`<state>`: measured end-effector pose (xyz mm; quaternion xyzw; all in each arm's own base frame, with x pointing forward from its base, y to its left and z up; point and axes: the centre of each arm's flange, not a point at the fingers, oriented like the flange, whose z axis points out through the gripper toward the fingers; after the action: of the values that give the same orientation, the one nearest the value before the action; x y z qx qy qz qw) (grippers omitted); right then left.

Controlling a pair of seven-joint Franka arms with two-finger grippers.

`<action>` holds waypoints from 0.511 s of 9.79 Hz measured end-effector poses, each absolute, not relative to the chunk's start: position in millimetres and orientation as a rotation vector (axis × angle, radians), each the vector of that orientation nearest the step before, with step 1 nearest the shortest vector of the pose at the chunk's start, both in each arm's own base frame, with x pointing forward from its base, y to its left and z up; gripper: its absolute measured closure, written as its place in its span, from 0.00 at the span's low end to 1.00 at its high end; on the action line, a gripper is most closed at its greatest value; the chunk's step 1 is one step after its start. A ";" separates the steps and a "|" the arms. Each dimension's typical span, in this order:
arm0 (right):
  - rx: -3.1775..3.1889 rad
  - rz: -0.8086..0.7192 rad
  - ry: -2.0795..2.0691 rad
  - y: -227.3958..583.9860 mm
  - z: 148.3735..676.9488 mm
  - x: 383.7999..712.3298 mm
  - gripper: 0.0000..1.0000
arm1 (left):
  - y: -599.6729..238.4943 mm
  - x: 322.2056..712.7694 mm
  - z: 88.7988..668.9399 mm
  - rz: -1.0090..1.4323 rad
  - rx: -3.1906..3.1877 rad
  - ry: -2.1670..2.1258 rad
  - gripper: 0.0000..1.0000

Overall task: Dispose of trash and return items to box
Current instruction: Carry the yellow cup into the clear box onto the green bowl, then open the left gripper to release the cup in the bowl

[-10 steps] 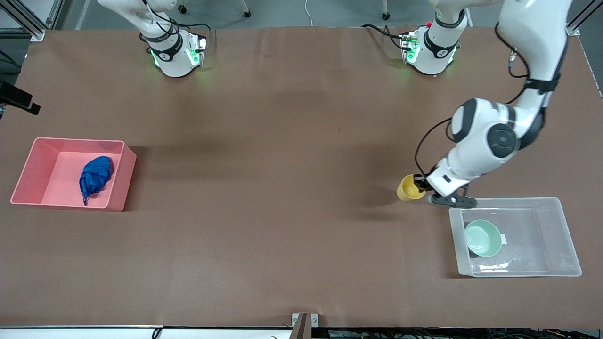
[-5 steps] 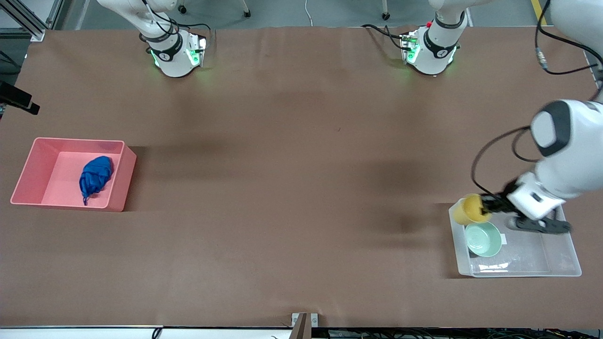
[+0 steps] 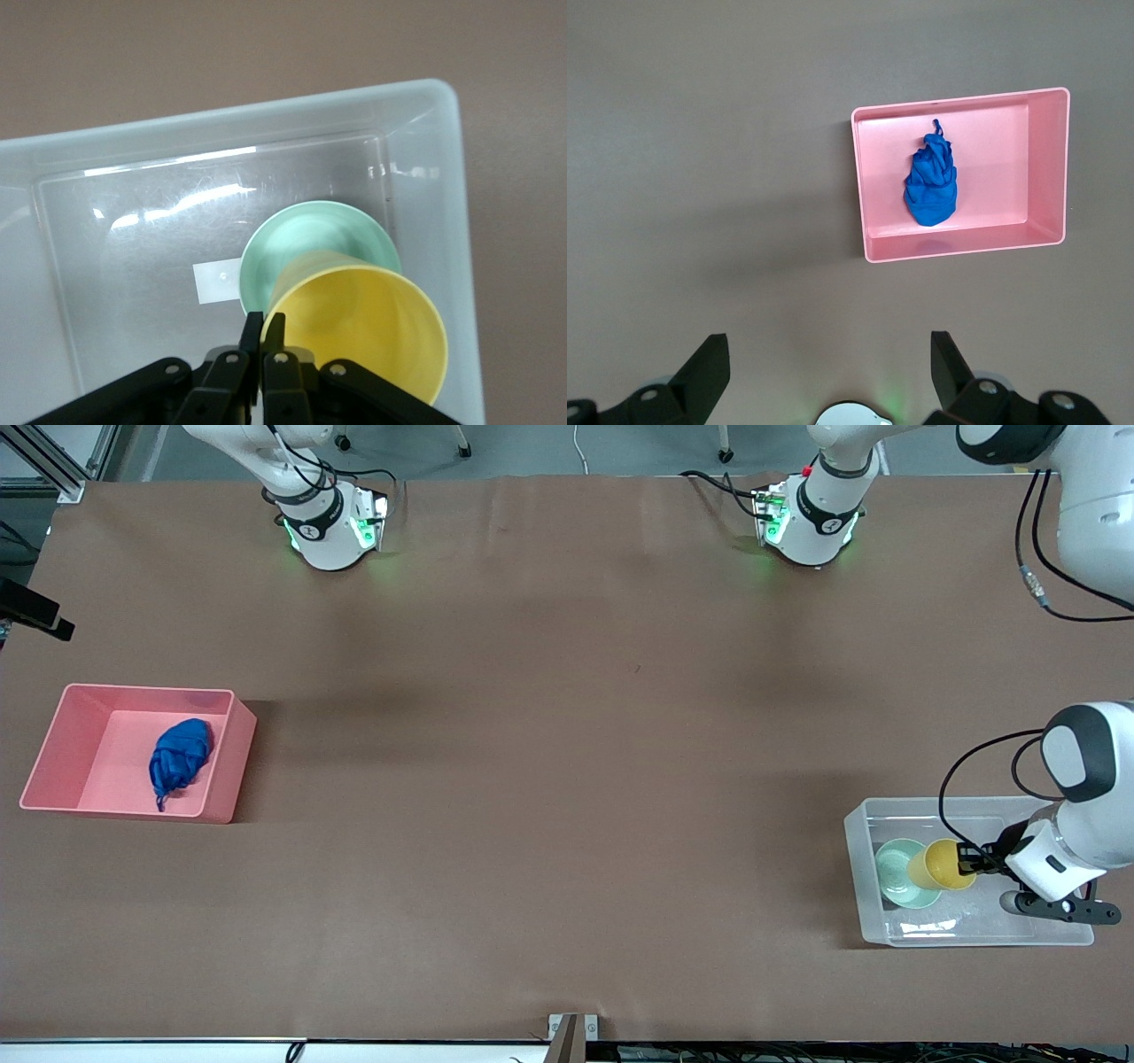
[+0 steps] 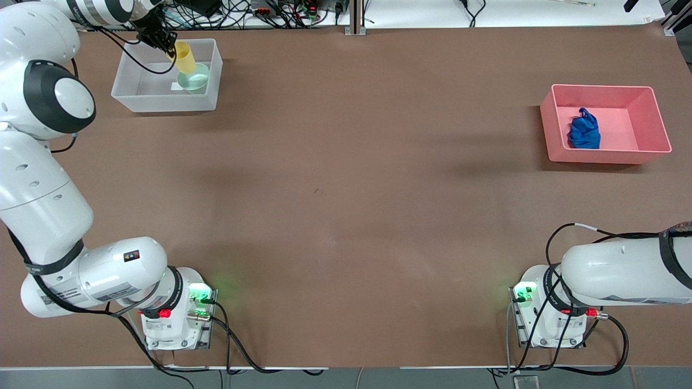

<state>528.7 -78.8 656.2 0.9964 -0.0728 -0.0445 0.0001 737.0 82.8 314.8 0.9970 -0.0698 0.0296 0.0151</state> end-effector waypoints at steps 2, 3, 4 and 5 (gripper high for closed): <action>3.130 -0.140 -0.229 -78.8 656.2 528.6 0.00 | 93.0 734.9 298.0 0.057 3.105 -0.199 0.97; 3.130 -0.140 -0.229 -78.8 656.2 528.6 0.00 | 98.6 733.7 288.1 0.049 3.102 -0.187 0.97; 3.130 -0.141 -0.229 -78.8 656.1 528.6 0.00 | 100.1 732.6 278.4 0.048 3.099 -0.183 0.97; 3.130 -0.141 -0.229 -78.7 656.1 528.5 0.00 | 98.2 731.2 270.9 0.042 3.096 -0.184 0.96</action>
<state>528.5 -78.7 656.1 0.9963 -0.0728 -0.0450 0.0000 731.2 98.2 270.9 0.9979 -0.0593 0.0136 0.0200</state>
